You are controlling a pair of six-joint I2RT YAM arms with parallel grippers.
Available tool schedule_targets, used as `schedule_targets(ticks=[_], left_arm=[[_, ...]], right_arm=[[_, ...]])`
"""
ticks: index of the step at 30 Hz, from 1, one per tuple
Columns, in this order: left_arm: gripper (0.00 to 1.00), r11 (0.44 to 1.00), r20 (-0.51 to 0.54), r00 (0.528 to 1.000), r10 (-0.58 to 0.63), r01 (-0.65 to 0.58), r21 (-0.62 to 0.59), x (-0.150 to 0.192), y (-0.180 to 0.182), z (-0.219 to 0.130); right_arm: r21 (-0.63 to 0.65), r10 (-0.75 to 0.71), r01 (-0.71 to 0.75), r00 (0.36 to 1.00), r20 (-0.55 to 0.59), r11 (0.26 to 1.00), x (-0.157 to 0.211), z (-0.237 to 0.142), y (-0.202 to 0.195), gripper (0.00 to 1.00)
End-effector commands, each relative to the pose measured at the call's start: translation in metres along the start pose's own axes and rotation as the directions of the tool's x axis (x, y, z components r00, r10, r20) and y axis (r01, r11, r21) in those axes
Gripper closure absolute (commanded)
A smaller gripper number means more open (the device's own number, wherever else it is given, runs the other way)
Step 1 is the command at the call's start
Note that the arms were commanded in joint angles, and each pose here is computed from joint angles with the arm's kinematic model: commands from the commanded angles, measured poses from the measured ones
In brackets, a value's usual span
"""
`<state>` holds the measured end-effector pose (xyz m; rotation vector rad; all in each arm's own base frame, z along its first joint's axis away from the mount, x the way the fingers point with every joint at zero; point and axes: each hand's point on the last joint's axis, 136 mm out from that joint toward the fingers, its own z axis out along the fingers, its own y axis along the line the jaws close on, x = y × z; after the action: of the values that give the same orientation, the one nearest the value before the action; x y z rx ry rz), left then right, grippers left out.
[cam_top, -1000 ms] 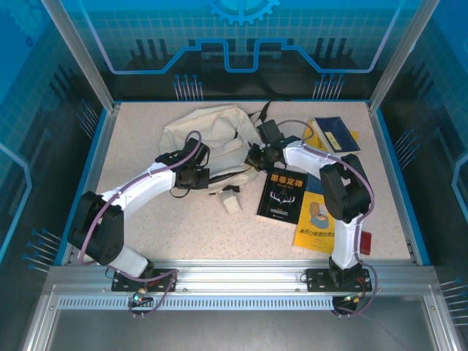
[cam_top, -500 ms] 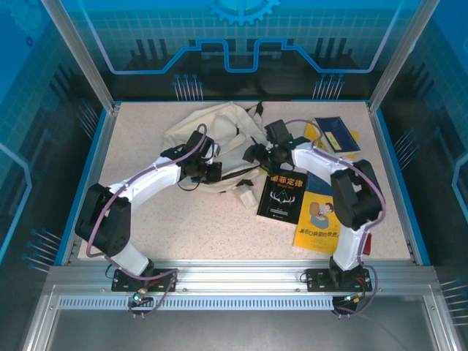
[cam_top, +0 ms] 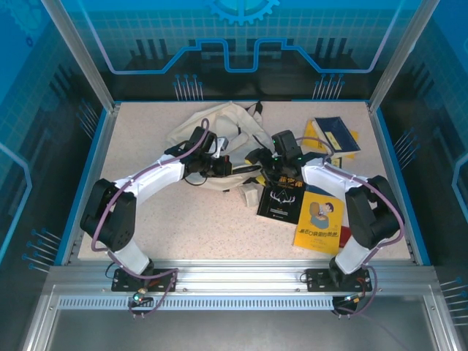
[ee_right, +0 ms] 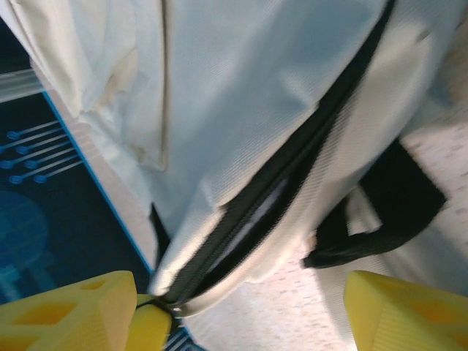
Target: Pack the student bag
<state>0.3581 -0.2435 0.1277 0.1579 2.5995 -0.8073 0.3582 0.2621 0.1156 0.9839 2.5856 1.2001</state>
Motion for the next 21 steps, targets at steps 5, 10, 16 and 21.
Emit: schedule_targets(ticks=[5,10,16,21], left_arm=[[1.00,0.999,0.038,0.999,0.035,-0.036,0.024,-0.007,-0.013,-0.010],[1.00,0.999,0.039,0.998,0.044,-0.043,-0.015,-0.002,-0.005,-0.014],[1.00,0.995,0.024,0.998,0.052,-0.050,-0.081,0.011,0.010,-0.021],[1.00,0.972,0.003,0.996,0.084,-0.081,-0.220,0.023,0.038,-0.027]], right_arm=[[-0.034,0.141,-0.143,0.988,-0.062,0.989,0.019,0.031,0.020,0.21],[0.027,0.177,-0.176,0.984,-0.036,0.984,0.018,0.042,0.011,0.23],[0.079,0.142,-0.145,0.989,0.040,0.986,0.005,0.045,0.001,0.45],[0.132,0.075,-0.085,0.994,0.079,0.988,0.000,0.044,-0.004,0.68]])
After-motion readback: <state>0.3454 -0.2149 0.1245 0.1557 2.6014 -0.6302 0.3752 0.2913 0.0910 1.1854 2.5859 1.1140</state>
